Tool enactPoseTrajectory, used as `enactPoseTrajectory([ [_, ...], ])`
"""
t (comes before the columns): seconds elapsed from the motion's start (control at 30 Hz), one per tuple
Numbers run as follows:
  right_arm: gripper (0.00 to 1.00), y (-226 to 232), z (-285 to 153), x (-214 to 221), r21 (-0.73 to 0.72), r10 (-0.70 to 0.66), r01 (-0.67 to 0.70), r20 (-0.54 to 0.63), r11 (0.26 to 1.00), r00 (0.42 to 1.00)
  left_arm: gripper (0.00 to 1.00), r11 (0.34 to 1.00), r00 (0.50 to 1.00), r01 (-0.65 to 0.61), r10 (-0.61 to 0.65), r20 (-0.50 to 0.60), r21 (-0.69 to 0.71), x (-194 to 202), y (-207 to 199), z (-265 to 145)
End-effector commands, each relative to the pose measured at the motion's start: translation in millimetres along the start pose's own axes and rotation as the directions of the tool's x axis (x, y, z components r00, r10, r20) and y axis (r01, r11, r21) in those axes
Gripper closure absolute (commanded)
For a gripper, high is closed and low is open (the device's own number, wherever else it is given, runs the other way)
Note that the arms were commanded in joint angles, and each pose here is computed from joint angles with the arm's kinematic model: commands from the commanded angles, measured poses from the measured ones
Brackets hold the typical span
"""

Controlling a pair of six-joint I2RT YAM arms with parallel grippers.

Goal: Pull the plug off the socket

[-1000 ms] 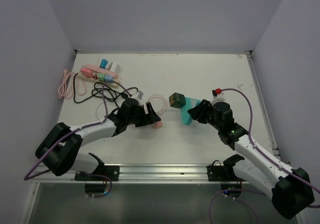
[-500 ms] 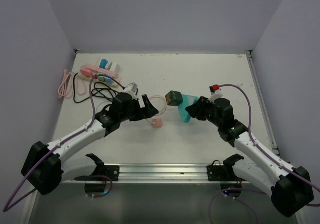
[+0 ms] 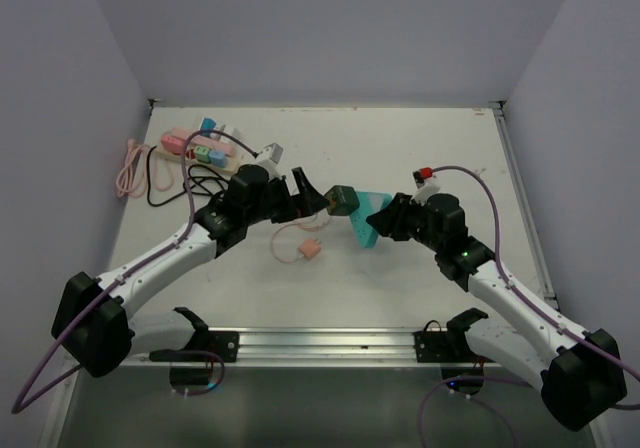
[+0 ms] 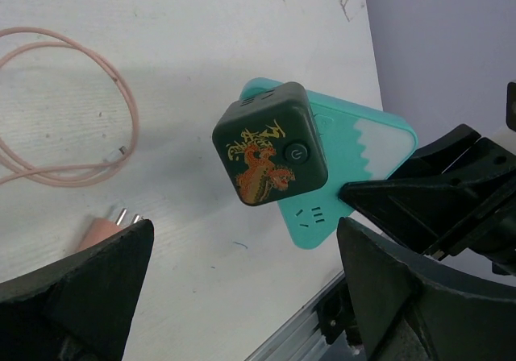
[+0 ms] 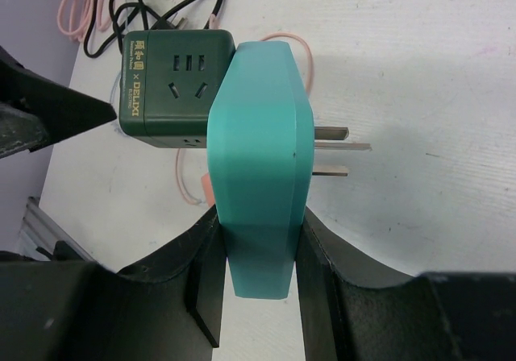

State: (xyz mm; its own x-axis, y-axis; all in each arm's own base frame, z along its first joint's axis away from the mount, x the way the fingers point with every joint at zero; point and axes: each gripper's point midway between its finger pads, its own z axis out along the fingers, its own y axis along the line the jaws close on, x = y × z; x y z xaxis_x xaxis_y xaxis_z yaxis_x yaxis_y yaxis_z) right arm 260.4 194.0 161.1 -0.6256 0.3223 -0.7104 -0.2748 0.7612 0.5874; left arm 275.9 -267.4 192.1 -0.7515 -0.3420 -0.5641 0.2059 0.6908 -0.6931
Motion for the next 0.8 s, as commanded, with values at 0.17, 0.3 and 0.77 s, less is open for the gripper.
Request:
enactPoseTrajectory([
  [0.17, 1.0, 37, -7, -37, -0.126, -0.024, 0.038, 0.105, 0.991, 0.994, 0.0, 0.993, 0.996, 0.086, -0.087, 0.008, 0.077, -21, -37, 21],
  [0.3, 1.0, 38, -6, -38, -0.131, -0.021, 0.035, 0.105, 0.991, 0.994, 0.0, 0.992, 0.995, 0.099, -0.1, 0.015, 0.072, -24, -45, 30],
  [0.77, 1.0, 38, -5, -38, -0.137, -0.006, 0.021, 0.111, 0.99, 0.994, 0.12, 0.993, 0.992, 0.118, -0.119, -0.046, -0.017, 5, -43, 68],
])
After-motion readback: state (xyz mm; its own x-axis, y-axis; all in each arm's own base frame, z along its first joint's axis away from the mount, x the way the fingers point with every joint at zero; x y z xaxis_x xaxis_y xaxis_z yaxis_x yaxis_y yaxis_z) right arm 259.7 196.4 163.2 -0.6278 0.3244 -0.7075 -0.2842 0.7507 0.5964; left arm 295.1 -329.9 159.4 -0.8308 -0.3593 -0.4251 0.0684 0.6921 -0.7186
